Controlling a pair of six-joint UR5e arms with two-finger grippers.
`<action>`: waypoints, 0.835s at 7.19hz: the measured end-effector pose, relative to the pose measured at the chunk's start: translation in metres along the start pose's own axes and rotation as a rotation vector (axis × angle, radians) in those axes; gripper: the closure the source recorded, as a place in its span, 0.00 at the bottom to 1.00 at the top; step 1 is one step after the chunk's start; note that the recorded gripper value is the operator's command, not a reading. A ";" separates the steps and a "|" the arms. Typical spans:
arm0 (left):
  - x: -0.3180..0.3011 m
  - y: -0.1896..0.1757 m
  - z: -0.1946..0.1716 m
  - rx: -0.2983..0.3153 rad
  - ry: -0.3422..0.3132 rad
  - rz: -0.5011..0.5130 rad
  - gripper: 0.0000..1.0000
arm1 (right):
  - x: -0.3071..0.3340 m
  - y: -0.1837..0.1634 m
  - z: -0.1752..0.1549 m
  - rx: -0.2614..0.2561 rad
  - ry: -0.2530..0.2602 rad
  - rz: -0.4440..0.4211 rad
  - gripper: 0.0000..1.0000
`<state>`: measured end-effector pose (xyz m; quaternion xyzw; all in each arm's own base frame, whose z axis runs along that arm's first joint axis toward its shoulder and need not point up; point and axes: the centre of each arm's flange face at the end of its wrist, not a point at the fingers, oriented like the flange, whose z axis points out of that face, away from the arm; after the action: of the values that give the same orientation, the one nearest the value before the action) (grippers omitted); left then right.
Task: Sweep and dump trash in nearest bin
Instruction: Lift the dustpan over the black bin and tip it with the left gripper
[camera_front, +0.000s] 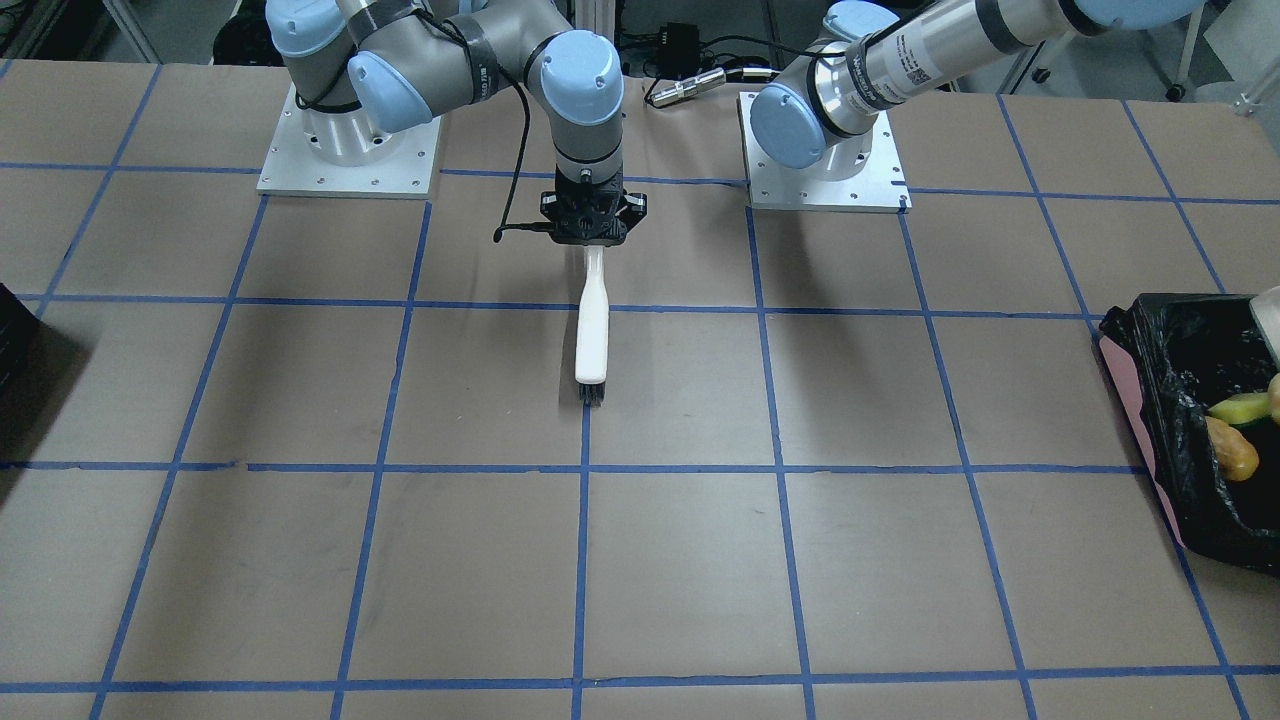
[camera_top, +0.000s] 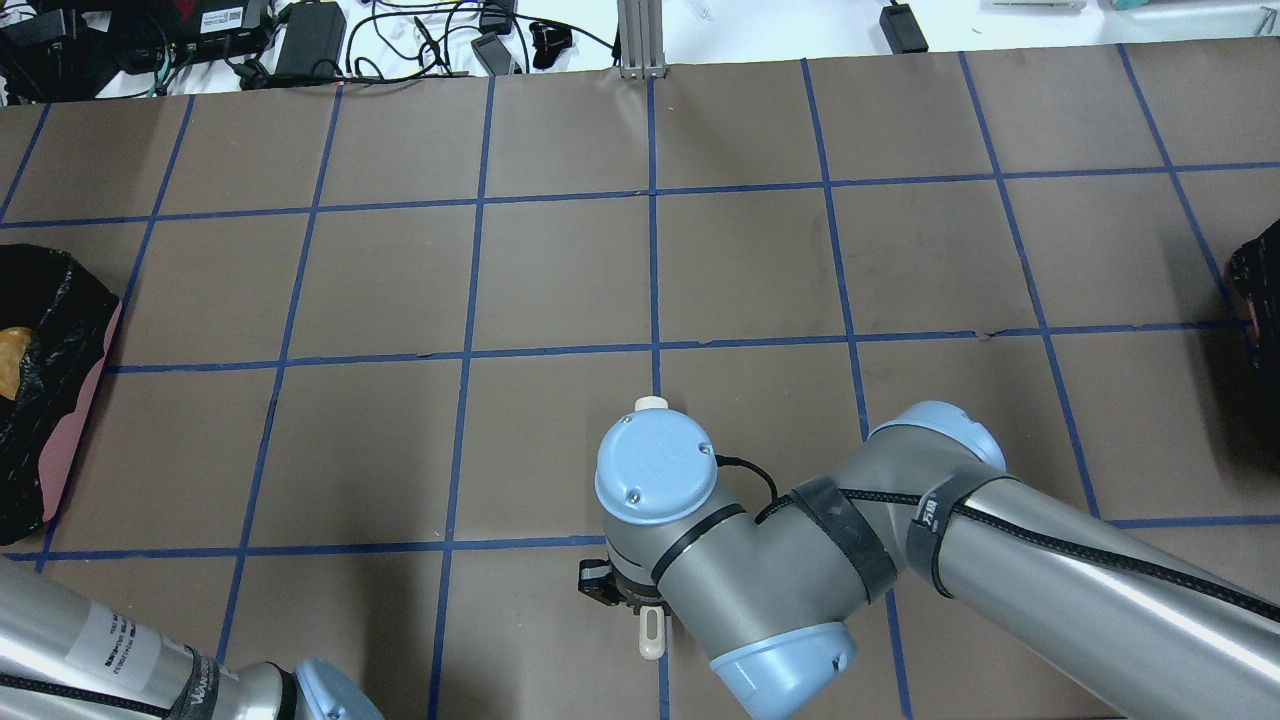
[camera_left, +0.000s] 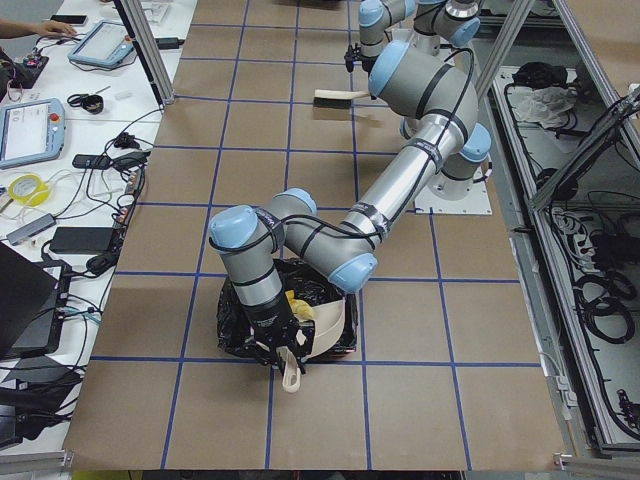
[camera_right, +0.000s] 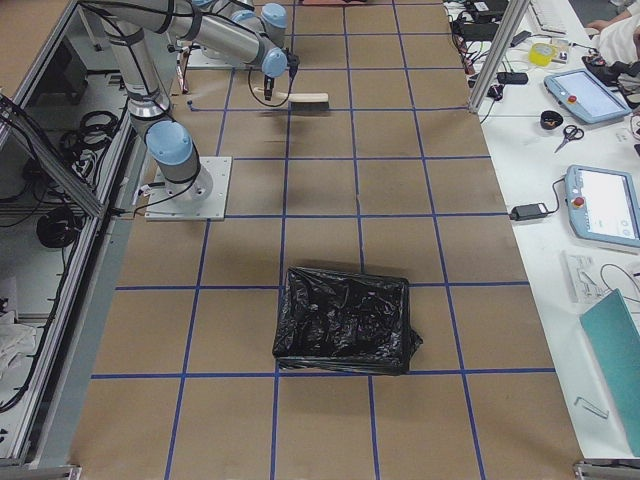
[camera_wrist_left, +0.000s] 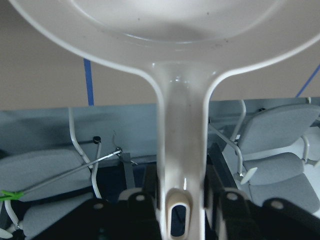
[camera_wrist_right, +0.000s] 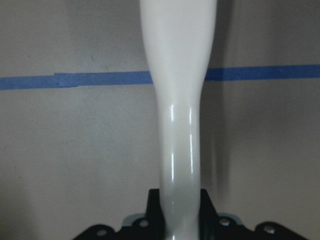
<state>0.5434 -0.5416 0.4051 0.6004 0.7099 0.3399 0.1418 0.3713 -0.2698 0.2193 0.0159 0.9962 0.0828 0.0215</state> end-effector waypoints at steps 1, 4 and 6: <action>-0.002 -0.005 -0.007 -0.028 0.007 -0.016 1.00 | 0.000 0.000 0.000 0.003 0.000 -0.006 1.00; -0.001 -0.004 -0.023 -0.057 -0.029 -0.052 1.00 | 0.000 -0.001 0.002 0.002 0.003 -0.027 1.00; 0.000 0.001 -0.044 -0.029 -0.137 -0.101 1.00 | 0.000 -0.001 0.000 0.008 0.002 -0.016 1.00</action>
<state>0.5169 -0.5550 0.4382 0.5835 0.7231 0.3005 0.2156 0.3712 -0.2711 0.2189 0.0081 0.9966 0.0788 0.0210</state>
